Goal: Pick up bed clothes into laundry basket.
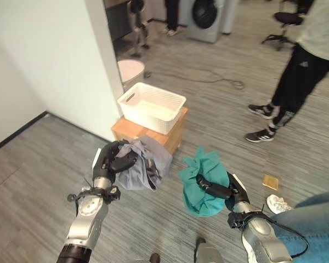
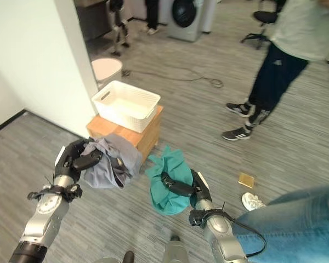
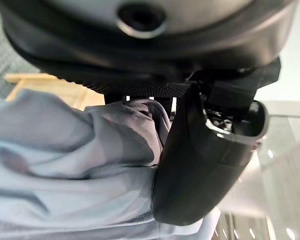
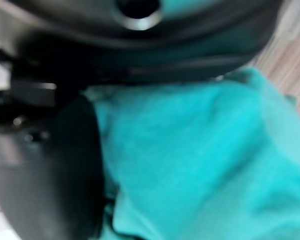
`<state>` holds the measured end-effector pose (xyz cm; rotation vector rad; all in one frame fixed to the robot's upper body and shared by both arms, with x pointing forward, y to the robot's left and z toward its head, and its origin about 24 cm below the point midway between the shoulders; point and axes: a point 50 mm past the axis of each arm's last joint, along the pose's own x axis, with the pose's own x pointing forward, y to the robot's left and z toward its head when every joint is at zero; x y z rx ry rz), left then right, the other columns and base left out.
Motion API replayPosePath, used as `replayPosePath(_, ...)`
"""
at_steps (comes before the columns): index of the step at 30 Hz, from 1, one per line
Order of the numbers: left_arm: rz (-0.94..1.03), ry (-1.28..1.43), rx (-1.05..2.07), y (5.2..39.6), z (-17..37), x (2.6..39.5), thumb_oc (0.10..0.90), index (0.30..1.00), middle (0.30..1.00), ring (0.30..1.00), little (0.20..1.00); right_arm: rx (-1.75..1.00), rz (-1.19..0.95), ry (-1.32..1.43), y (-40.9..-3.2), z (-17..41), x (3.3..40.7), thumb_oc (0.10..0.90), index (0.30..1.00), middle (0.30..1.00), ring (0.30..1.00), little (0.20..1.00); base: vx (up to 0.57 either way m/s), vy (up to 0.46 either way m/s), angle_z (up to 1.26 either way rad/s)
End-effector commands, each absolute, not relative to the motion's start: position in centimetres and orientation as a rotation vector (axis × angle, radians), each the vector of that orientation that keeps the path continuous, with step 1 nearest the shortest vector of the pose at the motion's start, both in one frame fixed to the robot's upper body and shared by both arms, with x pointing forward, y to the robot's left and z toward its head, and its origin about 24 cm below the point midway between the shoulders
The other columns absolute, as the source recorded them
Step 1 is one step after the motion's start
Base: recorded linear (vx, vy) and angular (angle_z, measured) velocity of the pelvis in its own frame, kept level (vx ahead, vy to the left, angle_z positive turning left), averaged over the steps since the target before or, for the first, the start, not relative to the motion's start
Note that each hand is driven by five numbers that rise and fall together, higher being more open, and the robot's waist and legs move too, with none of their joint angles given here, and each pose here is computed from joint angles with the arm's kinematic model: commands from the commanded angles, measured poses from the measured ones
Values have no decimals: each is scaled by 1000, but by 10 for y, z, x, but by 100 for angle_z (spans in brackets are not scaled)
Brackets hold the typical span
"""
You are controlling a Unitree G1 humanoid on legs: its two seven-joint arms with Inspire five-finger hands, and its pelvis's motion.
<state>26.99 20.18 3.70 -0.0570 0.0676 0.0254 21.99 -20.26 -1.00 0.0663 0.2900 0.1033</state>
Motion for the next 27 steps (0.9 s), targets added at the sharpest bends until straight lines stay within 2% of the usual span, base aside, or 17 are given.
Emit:
replayPosePath(1,-60,-242,-72,194,95,275,400,300,300,300,300,77,146,20,-205,43,242,400,300,300,300,300,239,-380,90)
replayPosePath(12,-119,-189,-179,172,86,282,400,300,300,300,300,19,39,-42,-231,61,248,400,300,300,300,300,102,-292,74)
replayPosePath(16,-134,-165,-154,174,79,276,400,300,300,300,300,9,32,-34,-231,58,249,400,300,300,300,300,120,-95,58)
replayPosePath(24,-119,-148,-132,182,76,269,400,300,300,300,300,67,52,-18,-219,49,243,400,300,300,300,300,42,-4,-5)
replayPosePath(25,46,-87,-62,222,61,250,400,300,300,300,300,160,-182,99,-249,14,212,400,300,300,300,300,72,21,1)
replayPosePath(27,61,-95,-74,226,63,250,400,300,300,300,300,154,-197,88,-251,16,214,400,300,300,300,300,52,49,-4)
